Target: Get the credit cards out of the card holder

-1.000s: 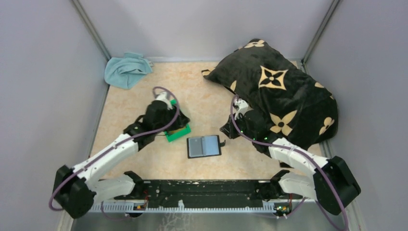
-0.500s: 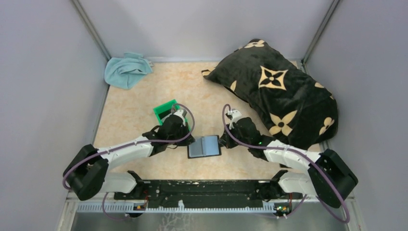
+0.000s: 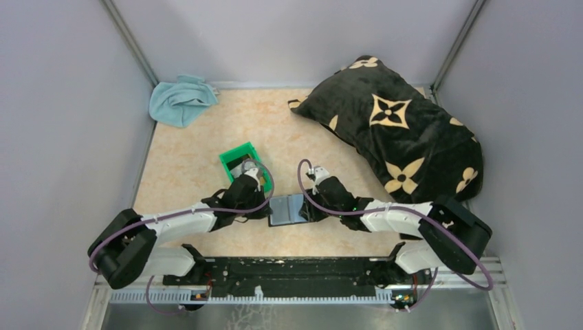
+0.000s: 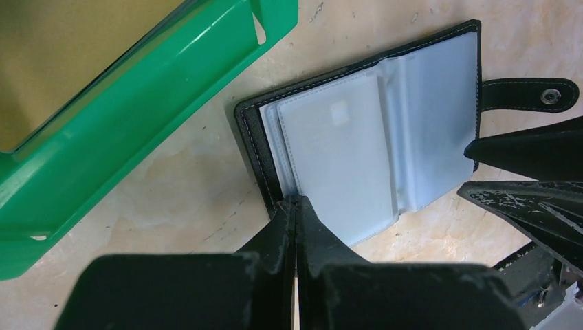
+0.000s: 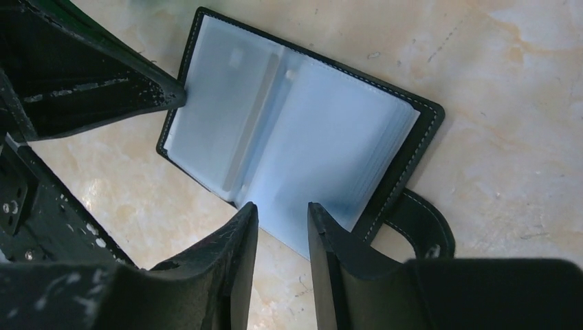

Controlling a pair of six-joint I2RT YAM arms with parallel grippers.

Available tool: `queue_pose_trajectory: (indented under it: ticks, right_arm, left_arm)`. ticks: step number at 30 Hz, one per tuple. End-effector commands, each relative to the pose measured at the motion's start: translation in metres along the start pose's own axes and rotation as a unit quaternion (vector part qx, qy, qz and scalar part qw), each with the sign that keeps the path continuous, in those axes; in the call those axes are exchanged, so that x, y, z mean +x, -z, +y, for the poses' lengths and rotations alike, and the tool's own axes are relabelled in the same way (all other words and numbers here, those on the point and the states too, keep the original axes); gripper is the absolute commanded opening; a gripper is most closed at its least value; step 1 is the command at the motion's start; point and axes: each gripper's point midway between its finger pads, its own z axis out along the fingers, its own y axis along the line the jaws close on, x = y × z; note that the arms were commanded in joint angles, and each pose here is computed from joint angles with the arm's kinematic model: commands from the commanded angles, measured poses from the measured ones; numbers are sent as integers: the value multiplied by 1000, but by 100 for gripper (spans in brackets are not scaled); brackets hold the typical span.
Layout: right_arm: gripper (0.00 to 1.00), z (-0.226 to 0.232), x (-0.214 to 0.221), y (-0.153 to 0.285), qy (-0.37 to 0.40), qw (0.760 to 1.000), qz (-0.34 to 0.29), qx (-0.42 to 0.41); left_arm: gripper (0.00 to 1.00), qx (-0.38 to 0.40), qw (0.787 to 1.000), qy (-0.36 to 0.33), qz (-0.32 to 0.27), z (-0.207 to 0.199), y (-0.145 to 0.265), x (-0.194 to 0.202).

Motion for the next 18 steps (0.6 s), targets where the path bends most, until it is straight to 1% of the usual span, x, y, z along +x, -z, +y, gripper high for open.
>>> queue_pose_trajectory:
  ticks: [1,5,10,11,18]
  right_arm:
    - [32,14,-30,-10,-1,999,-42,1]
    - [16,6,-19,-20,-12,999,-24,17]
    - [1,5,-9,-28,-23,1000,-12,13]
    - [0,4,-6,-29,-24,1000,-9,13]
    - [0,4,5,-33,-30,1000,5,6]
  left_arm:
    - [0,3,1000,0,-4,2,-3,4]
    - [0,10,1000,3,-4,0,-3,5]
    - [0,25,1000,3,-1,-5,-5,7]
    - [0,31,999,5,-1,-7,-6,7]
    - [0,116,993,27,-3,-44,-7,-1]
